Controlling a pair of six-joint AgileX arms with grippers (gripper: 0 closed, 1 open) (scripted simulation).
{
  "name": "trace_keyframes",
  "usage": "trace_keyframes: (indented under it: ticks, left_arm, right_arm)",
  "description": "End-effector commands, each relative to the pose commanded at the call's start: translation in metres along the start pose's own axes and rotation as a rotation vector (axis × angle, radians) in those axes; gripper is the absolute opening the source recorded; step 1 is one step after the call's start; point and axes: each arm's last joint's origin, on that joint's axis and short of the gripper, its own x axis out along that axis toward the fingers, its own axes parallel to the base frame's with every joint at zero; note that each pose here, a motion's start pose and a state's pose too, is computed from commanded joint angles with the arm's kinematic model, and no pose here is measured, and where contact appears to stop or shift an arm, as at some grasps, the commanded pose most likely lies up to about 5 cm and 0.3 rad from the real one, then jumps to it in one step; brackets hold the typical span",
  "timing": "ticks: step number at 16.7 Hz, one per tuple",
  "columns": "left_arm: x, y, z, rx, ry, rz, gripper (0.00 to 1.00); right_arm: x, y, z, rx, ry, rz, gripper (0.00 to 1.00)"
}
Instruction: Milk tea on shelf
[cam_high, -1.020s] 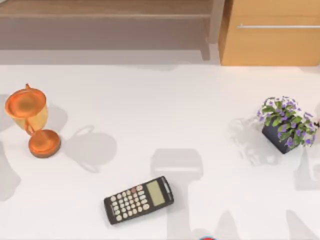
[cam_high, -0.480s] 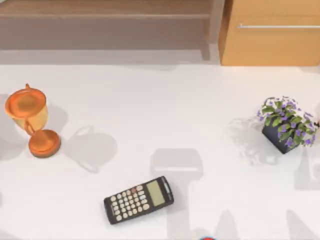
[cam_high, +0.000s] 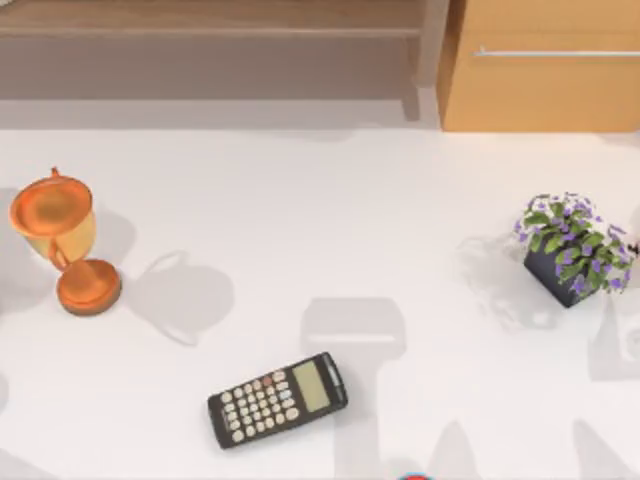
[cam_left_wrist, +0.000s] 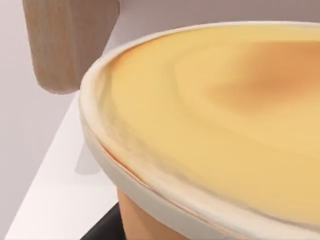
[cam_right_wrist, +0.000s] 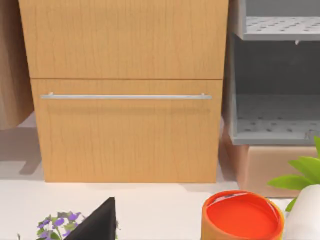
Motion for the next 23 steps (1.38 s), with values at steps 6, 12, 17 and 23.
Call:
trace_keyframes:
  ticks: [6, 12, 17, 23]
  left_arm:
    - [0.0000, 0.0000, 0.0000, 0.000, 0.000, 0.000, 0.32]
    - [0.0000, 0.0000, 0.0000, 0.000, 0.000, 0.000, 0.00]
    - [0.0000, 0.0000, 0.0000, 0.000, 0.000, 0.000, 0.00]
    - [-0.0013, 0.0002, 0.0079, 0.001, 0.000, 0.001, 0.00]
  right_arm:
    - [0.0000, 0.0000, 0.0000, 0.000, 0.000, 0.000, 1.00]
    - [0.0000, 0.0000, 0.0000, 0.000, 0.000, 0.000, 1.00]
    - [0.0000, 0.0000, 0.0000, 0.000, 0.000, 0.000, 1.00]
    - [0.0000, 0.0000, 0.0000, 0.000, 0.000, 0.000, 1.00]
